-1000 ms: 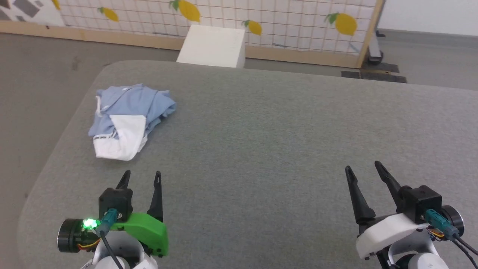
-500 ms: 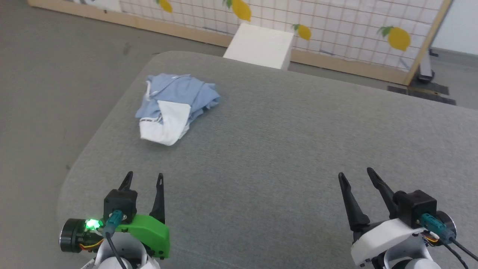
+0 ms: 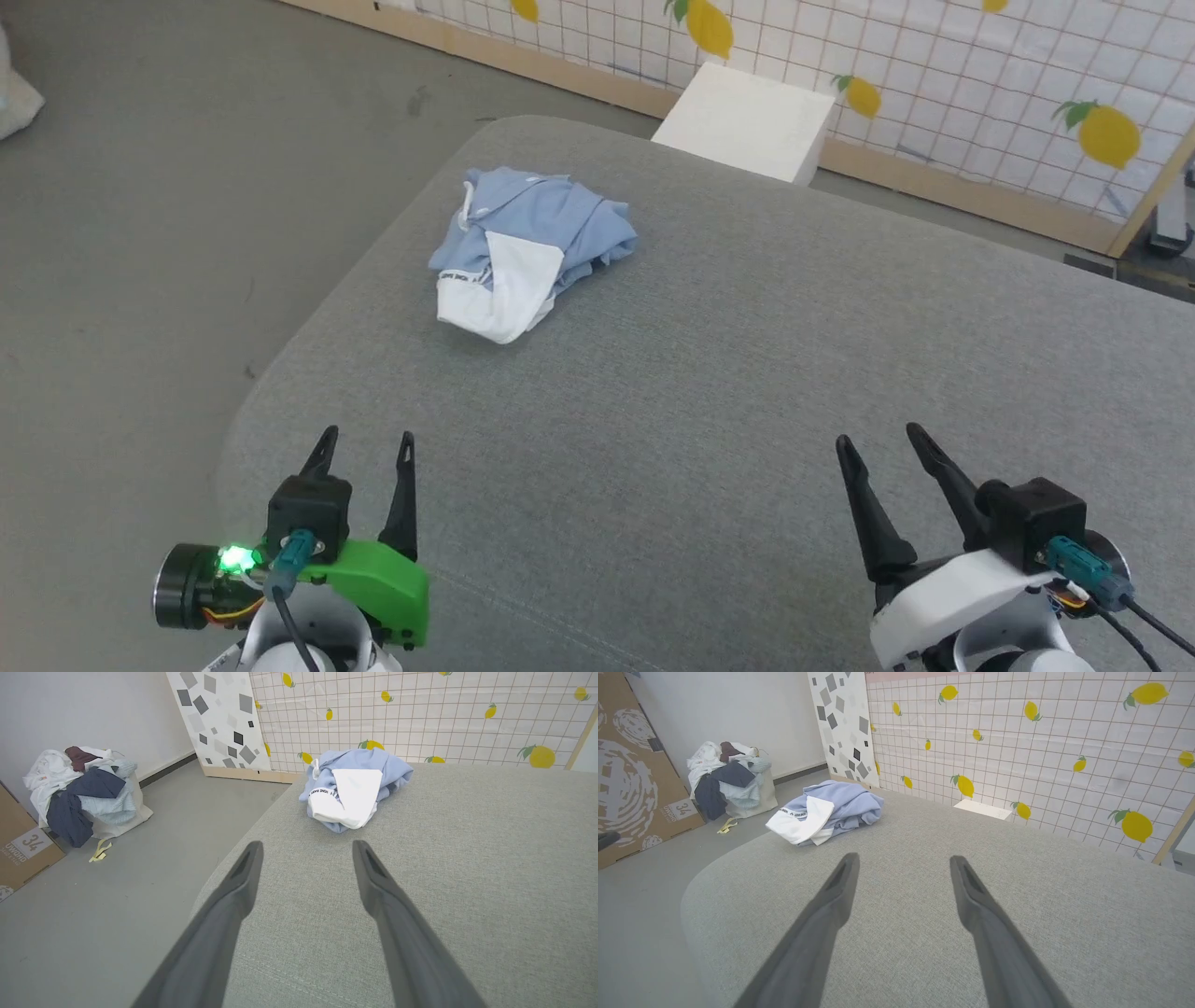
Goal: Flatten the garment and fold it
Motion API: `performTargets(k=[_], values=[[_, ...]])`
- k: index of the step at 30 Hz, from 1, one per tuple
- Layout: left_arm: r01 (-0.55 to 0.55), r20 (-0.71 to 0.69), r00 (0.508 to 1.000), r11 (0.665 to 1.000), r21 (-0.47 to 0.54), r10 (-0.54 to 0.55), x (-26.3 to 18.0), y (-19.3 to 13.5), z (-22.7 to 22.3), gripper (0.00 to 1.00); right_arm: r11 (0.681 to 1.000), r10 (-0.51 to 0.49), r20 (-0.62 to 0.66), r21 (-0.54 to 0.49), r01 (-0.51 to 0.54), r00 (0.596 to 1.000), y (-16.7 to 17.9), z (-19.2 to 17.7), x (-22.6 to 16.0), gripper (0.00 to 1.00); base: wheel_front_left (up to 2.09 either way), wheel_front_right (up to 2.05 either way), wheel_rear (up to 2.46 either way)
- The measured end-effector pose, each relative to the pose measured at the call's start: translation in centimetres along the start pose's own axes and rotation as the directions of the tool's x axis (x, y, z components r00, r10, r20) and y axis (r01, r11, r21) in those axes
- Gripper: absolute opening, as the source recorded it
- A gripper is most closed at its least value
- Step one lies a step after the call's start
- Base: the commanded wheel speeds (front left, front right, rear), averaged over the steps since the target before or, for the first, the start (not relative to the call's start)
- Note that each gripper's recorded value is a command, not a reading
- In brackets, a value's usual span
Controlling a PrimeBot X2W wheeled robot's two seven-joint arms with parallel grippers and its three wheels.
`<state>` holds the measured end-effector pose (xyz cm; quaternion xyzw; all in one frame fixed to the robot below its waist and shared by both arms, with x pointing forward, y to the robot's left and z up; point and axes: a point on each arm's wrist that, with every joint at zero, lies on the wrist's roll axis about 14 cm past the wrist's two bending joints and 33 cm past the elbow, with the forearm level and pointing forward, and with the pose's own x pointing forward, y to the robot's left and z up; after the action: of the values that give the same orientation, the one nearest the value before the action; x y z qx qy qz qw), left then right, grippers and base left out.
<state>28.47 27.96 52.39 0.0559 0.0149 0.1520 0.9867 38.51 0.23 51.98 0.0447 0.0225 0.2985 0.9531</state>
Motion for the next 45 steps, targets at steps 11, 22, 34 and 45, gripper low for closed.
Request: performTargets(k=[11,22,34,45], values=[[0.008,-0.009,1.0,1.0,0.009,-0.008,0.1,0.0,-0.2,1.0,1.0,-0.011,-0.005,0.005,0.011,1.0,-0.4,-0.3,-0.1,1.0,0.0,0.0,0.0],[0.155,-0.055,0.986,0.988,-0.005,-0.155,5.9,-2.0,2.8,1.0,0.995,-0.093,0.014,-0.033,0.093,0.996,-4.0,0.1,0.6,1.0,0.0,0.0,0.0],[0.332,-0.275,0.918,0.932,0.144,-0.284,19.9,-4.3,4.0,1.0,0.976,-0.219,-0.005,-0.018,0.219,0.976,-10.3,-3.0,2.6,1.0,0.0,0.0,0.0],[0.488,-0.696,0.657,0.867,0.1,-0.289,24.9,-6.7,-6.6,1.0,0.934,-0.356,-0.085,-0.018,0.356,0.931,-15.6,-8.0,0.6,1.0,0.0,0.0,0.0]])
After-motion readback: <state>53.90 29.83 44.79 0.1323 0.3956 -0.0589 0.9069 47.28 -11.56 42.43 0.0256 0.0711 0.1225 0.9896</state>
